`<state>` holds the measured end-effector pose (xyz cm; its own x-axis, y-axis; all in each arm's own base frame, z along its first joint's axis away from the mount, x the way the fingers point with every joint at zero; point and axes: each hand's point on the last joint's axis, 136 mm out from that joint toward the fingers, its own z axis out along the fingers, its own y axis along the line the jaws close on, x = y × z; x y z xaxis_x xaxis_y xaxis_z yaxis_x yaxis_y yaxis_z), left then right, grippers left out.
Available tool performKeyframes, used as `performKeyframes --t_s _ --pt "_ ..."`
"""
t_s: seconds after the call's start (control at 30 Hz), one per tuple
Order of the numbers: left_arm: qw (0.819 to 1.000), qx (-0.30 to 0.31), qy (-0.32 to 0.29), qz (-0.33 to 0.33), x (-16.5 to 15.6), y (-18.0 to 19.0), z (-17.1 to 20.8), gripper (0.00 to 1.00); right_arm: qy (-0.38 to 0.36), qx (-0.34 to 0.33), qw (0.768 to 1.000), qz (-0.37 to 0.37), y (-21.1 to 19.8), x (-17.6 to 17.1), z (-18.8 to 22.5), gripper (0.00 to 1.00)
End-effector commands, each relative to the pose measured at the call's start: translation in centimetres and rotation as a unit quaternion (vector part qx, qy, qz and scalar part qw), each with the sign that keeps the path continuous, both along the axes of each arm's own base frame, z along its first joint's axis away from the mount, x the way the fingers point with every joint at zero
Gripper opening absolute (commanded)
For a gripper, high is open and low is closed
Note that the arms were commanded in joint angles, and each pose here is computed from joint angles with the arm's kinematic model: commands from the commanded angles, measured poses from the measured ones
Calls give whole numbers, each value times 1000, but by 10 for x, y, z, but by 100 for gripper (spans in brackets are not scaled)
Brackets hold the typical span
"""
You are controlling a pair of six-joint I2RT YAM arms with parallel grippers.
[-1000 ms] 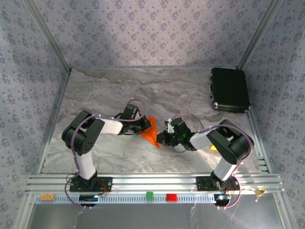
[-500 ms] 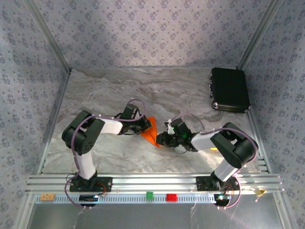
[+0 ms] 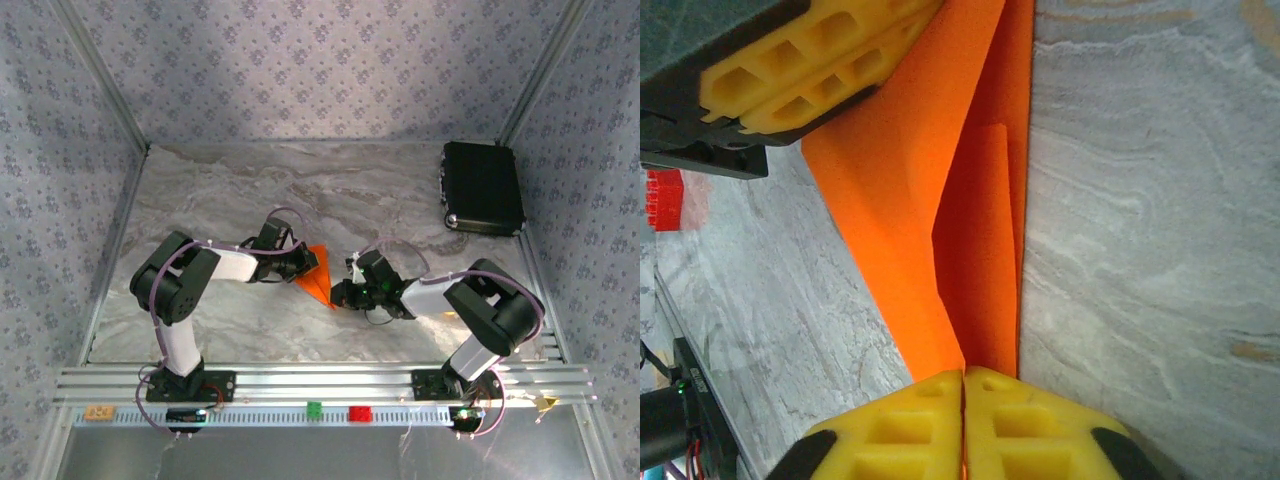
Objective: Fold a paper plane with a square sheet of paper (pick it up from the middle)
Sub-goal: Fourth fold the wing at the center of the table.
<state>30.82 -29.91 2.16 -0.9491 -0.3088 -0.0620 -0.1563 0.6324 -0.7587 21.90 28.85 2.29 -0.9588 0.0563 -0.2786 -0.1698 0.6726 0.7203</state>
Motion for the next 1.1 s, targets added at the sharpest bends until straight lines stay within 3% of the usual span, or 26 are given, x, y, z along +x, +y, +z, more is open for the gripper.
performKeyframes --t_s 0.0,0.1,0.33,0.63,0.87,0.93,1.07 --pt "999 41 29 8 -8 14 -27 7 58 -65 996 0 -26 -29 -31 15" --pt "999 41 29 8 -9 14 -27 7 58 -70 996 -1 -30 -30 -32 17" --pt "999 41 30 8 -9 14 -27 7 67 -70 995 3 -30 -37 -38 4" --pt "999 41 30 8 -9 15 -27 7 62 -73 995 -1 -33 -37 -32 13" --pt "999 41 30 9 -9 15 -27 7 72 -70 995 6 -31 -44 -38 3" --pt "999 40 30 8 -9 15 -27 7 68 -69 995 3 -31 -42 -35 3" --pt "999 40 29 8 -10 15 -27 7 46 -53 998 -7 -29 -31 -14 13"
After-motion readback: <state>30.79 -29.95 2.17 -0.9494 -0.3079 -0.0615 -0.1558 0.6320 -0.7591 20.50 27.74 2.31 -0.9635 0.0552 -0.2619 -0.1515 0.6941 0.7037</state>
